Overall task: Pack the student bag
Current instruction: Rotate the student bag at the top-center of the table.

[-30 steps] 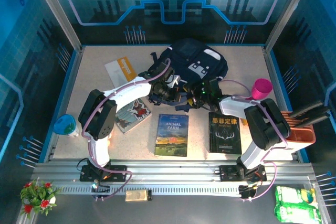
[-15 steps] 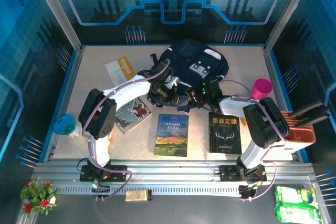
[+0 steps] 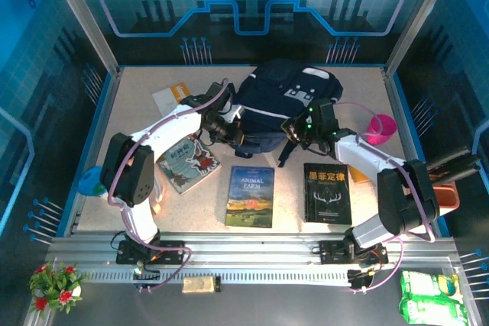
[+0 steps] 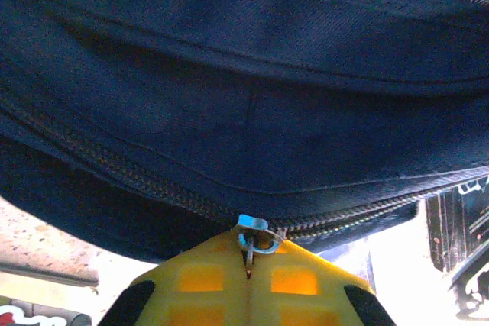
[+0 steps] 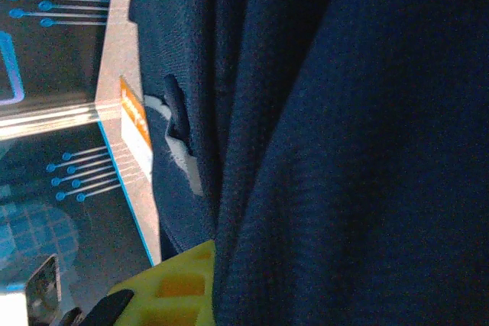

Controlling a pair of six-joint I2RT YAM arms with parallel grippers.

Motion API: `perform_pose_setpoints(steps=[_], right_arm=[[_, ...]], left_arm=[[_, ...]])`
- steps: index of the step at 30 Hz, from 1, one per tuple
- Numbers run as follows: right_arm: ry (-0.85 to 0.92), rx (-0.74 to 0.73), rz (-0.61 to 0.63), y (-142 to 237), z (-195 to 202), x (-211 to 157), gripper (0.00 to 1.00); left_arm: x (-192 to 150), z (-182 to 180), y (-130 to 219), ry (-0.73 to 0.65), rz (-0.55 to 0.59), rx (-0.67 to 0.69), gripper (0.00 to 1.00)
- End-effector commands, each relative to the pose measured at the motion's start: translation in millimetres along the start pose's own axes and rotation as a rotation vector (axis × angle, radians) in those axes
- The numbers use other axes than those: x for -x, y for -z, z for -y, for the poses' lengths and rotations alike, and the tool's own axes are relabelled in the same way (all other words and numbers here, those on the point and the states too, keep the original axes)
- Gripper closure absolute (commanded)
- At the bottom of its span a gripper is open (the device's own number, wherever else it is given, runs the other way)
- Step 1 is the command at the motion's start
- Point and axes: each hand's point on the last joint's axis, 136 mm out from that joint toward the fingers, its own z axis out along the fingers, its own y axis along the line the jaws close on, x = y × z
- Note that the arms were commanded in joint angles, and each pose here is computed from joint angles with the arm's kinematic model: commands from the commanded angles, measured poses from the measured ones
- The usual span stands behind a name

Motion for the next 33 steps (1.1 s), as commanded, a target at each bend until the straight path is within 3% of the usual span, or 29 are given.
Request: perform_pose_setpoints(steps=[1,6,9,18,25,33], right_arm=[[0.141,0.12,0.013,7.4,-50.7,19.0,0.89],[0.144,0.142,-0.047,-4.3,-57.2,12.4,0.88],[0.134,0.083,-0.065,-13.1,-40.8,20.2,0.87],[0.065,-0.07,0.008,-17.3,21.5,78.1,0.77],[-0.011,-0.16,0.111,21.9,47.8,87.1,0.47],[-0.14,-0.147,0.069,29.0,61.5,36.7,0.29]], left_arm=[[-16.5,-18.6,21.4,0.008,-0.018,0.078,1.0],[-28.5,-10.8,31.9,-0.001,-0.008,0.043,1.0],[-31.0,-4.5,32.2,0.032,0.004,0.038,1.0],[-16.8,71.9,-24.1,-0.028,-0.065,-0.084,1.0],[4.2,93.7,-50.4,-0.019,-0.074,-0.101,1.0],[2.2,102.7,-64.1,-0.017,-0.112,-0.14,1.0]])
